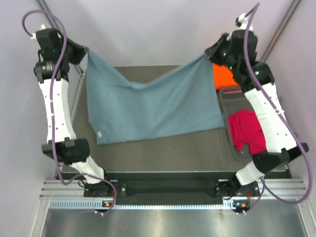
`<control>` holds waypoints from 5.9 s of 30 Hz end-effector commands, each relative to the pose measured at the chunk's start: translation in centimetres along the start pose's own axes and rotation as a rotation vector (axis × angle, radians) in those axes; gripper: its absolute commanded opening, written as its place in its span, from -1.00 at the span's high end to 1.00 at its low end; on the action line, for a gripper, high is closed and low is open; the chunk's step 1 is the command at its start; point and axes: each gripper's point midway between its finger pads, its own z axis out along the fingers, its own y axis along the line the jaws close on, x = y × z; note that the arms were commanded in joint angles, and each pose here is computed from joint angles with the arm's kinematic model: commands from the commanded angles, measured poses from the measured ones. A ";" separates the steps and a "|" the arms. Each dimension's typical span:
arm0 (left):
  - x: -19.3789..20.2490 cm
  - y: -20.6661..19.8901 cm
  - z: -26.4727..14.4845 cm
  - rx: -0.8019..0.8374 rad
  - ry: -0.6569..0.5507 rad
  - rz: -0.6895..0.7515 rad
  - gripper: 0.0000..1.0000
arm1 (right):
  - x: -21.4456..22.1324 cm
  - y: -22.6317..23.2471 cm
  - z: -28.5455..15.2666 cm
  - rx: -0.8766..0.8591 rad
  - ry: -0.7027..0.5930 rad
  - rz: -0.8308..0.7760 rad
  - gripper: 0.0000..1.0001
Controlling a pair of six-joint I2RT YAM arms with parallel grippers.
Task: Fold and stack the t-shirts
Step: Flatten the tshirt out
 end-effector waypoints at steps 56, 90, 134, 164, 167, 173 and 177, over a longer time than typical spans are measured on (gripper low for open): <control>2.8 -2.3 16.5 0.403 -0.171 0.309 1.00 | 5.1 -9.5 15.2 -0.032 -0.091 -0.009 1.00; -7.6 -14.1 -36.4 0.744 -0.825 0.049 1.00 | -4.9 -0.4 -26.2 -0.411 -0.378 0.121 1.00; 3.9 3.5 29.7 0.128 -0.380 0.477 1.00 | 10.0 -16.0 30.3 0.013 0.002 0.064 1.00; -4.5 -1.1 10.0 0.093 -0.345 0.286 1.00 | 2.4 -12.8 17.1 -0.076 -0.003 -0.020 1.00; -7.1 -4.2 6.1 0.141 -0.417 0.272 1.00 | -1.8 -9.3 11.6 -0.134 -0.071 -0.039 1.00; -9.9 -8.4 -5.1 0.243 -0.574 0.207 1.00 | -7.7 -4.9 -1.9 -0.180 -0.237 -0.077 1.00; -10.2 -10.0 -15.6 0.332 -0.684 0.168 1.00 | -9.4 -2.8 -12.8 -0.220 -0.369 -0.065 1.00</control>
